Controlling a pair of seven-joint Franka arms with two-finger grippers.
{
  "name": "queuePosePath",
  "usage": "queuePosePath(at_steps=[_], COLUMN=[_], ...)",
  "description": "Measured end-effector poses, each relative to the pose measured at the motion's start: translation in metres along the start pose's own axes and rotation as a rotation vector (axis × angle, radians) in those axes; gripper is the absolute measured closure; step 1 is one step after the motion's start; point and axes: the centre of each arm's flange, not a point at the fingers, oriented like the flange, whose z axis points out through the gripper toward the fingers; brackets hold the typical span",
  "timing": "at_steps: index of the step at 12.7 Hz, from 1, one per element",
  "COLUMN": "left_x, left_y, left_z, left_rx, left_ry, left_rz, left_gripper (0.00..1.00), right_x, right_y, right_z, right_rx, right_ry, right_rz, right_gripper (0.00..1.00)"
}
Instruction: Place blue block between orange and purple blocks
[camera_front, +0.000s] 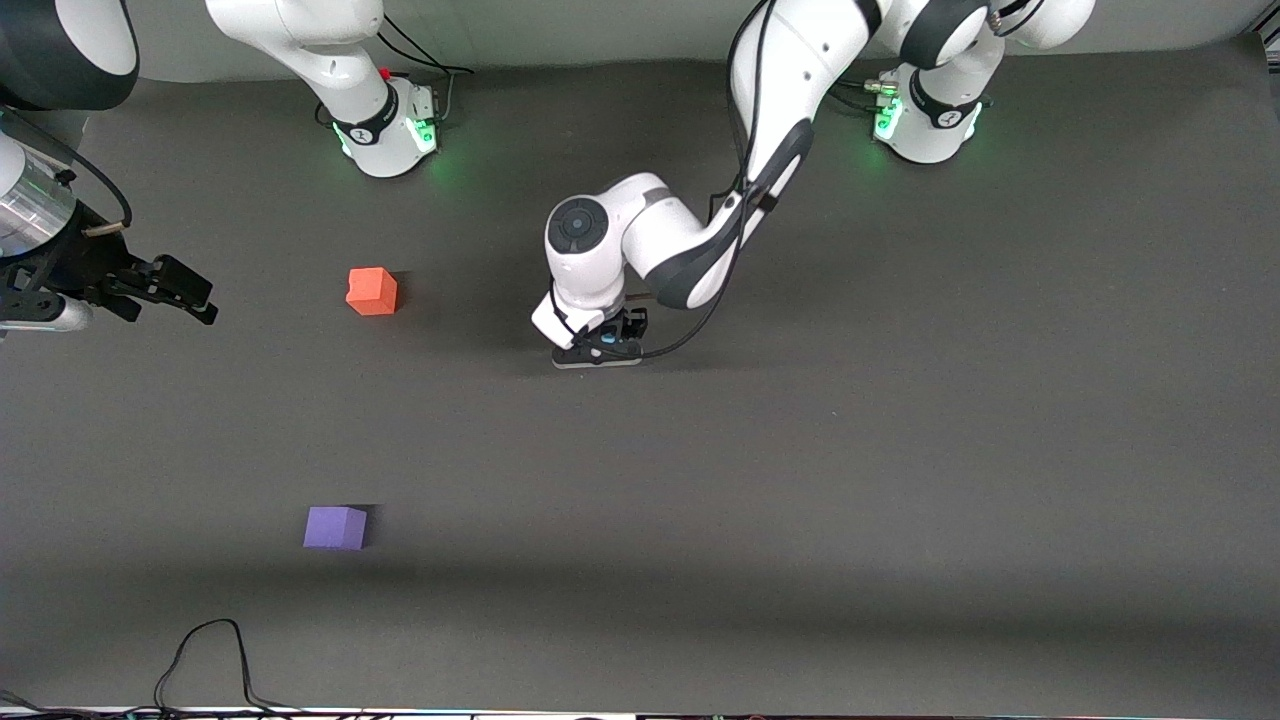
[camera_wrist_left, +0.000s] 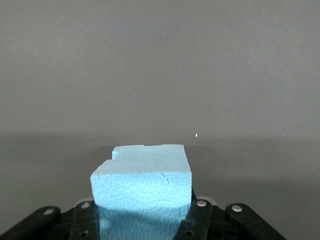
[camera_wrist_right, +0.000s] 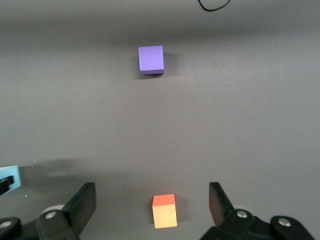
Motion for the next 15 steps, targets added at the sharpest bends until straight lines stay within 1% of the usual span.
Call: queuePosePath(at_steps=[2,4,5,6,8,10,11,12,13,15], left_x=[0.000,0.001,0.001,0.001,0.007,0.023,0.038,0.058,0.080,0.131], left_y=[0.000,0.000,0.000,0.000,0.001,-0.005,-0.013,-0.028,-0.050,-0.122], left_z=[0.028,0.027,0.028,0.028,0.020,-0.007,-0.029,-0.060,-0.094,-0.155], left_rx=[-0.001,-0.003,-0.003,-0.002,-0.009,-0.003,-0.009,-0.022,-0.037,-0.066], left_ry=[-0.001,0.001,0.001,0.002,0.011,0.015,0.013,0.003,-0.020,-0.065], left_rz=[-0.001,-0.001,0.000,-0.001,-0.005,-0.026,-0.044,-0.058,-0.064,-0.067], left_gripper=[0.44,0.44,0.37,0.26,0.02,0.00,0.00,0.00,0.00,0.00], right_x=[-0.002,-0.004,-0.005,-0.006,-0.006,-0.007,-0.008,-0.008,-0.008,-0.006], right_y=[0.000,0.000,0.000,0.000,-0.001,-0.007,-0.016,-0.031,-0.052,-0.100], right_z=[0.001,0.003,0.003,0.004,0.004,0.003,0.002,0.001,-0.002,0.000], right_rx=[-0.001,-0.003,-0.003,-0.004,-0.004,-0.005,-0.001,0.018,0.048,0.092], right_ry=[-0.015,-0.032,-0.039,-0.049,-0.051,-0.050,-0.048,-0.047,-0.044,-0.051], right_rz=[0.000,-0.001,-0.002,-0.002,-0.003,-0.014,-0.028,-0.048,-0.071,-0.085], right_gripper=[0.00,0.00,0.00,0.00,0.00,0.00,0.00,0.00,0.00,0.00])
